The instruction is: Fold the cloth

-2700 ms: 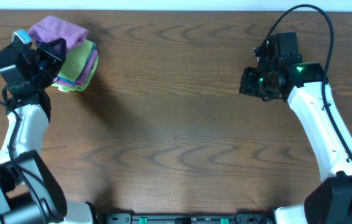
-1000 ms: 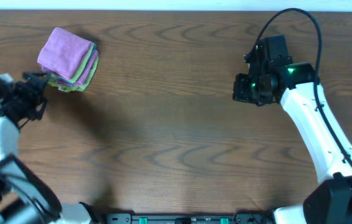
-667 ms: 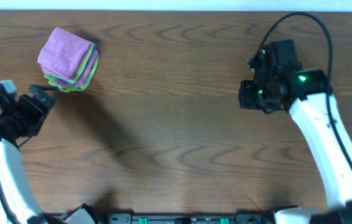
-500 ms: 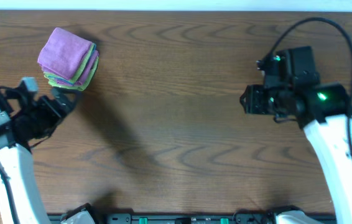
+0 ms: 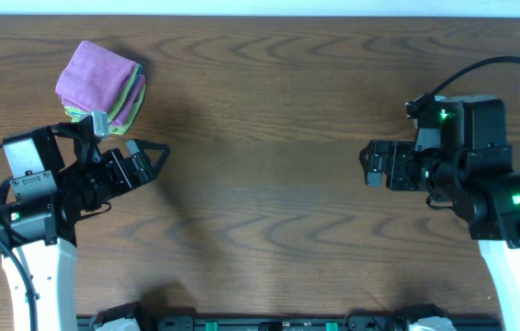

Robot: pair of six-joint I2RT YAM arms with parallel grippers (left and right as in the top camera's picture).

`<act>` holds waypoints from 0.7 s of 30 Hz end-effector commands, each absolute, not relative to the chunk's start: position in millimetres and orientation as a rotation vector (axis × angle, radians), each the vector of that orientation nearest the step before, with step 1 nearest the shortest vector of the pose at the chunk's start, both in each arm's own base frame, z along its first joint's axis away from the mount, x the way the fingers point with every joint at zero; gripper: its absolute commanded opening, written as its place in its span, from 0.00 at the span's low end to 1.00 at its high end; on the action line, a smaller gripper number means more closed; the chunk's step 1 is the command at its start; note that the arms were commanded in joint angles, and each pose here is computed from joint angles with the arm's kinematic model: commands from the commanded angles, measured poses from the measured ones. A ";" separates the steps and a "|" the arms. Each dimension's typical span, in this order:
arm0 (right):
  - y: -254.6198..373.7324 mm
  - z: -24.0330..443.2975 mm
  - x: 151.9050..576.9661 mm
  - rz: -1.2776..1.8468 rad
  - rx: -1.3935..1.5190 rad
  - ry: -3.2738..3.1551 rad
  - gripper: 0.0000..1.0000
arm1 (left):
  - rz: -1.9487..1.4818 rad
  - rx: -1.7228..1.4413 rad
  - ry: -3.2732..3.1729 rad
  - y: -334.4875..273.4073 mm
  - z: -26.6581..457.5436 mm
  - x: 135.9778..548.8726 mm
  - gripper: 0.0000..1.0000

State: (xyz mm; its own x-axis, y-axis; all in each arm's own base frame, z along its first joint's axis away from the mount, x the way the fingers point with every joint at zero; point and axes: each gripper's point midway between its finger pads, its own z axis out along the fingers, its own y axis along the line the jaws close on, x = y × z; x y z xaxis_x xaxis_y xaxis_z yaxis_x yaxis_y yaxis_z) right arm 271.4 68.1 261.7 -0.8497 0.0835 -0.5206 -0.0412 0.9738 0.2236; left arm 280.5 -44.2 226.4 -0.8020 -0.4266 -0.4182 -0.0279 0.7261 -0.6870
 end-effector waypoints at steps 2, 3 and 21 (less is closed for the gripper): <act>65.1 265.0 273.2 0.288 0.032 2.558 0.99 | -0.828 -0.384 2.382 -33.2 220.3 282.9 0.95; 65.1 264.9 273.3 0.288 0.032 2.558 0.99 | -0.784 -0.402 2.390 -27.8 217.2 283.6 0.96; 65.1 264.9 273.3 0.288 0.032 2.558 0.99 | -0.039 -0.493 2.173 43.1 260.1 248.6 0.95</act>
